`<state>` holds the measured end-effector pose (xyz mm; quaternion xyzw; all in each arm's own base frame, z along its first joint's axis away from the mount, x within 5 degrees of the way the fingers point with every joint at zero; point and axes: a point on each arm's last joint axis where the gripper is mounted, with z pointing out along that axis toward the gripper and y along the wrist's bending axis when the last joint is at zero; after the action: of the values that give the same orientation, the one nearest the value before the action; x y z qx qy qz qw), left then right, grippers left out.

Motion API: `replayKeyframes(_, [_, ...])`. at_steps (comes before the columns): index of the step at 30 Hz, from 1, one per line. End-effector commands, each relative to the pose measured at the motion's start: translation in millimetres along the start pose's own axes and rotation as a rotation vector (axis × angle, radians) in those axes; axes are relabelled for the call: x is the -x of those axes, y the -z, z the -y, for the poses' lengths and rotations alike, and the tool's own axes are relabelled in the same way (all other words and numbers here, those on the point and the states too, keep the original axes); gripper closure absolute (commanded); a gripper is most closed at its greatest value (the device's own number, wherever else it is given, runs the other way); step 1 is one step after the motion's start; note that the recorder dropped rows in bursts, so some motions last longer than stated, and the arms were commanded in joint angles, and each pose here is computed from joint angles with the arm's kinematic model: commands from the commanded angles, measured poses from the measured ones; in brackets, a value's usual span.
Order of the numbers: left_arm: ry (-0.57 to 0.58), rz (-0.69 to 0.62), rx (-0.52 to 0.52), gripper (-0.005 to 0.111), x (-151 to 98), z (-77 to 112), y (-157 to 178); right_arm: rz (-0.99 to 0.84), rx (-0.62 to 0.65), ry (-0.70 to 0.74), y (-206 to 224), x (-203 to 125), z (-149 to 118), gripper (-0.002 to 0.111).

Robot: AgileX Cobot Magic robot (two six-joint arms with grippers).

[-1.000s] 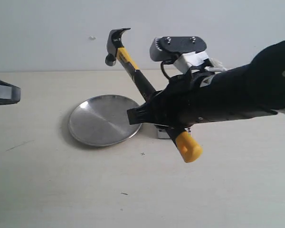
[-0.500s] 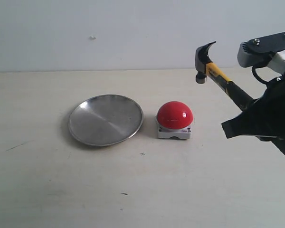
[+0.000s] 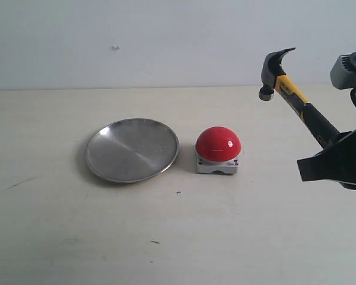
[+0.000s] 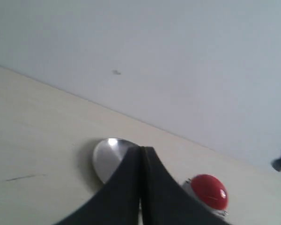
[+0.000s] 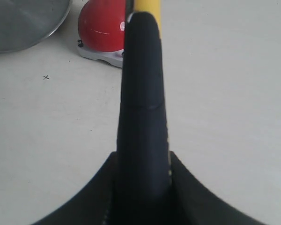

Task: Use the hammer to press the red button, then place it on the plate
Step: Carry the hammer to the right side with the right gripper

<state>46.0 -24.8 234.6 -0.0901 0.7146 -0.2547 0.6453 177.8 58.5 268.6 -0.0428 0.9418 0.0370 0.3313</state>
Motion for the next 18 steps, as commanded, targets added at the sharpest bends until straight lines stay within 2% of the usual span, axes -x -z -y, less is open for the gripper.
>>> replayKeyframes(1, [-0.027,0.094,0.114,0.107,-12.0,-23.5,-5.8,0.103,0.022,0.018,4.5,9.0,-0.8,0.108])
replayKeyframes(3, [-0.049,0.1,0.146,0.107,-18.0,-30.5,-7.1,0.121,0.031,0.018,4.3,10.2,-1.6,0.108])
replayKeyframes(7, [-0.102,0.088,0.153,0.107,-18.7,-31.0,-7.1,0.161,0.054,0.014,4.9,13.8,-3.6,0.108])
replayKeyframes(11, [-0.083,0.072,0.142,0.107,-20.3,-30.1,-7.4,0.171,0.059,0.015,4.0,15.0,-4.4,0.108])
replayKeyframes(18, [-0.063,-0.059,0.081,0.107,-32.5,-25.1,-8.1,0.178,0.063,0.015,4.2,15.7,-4.7,0.108])
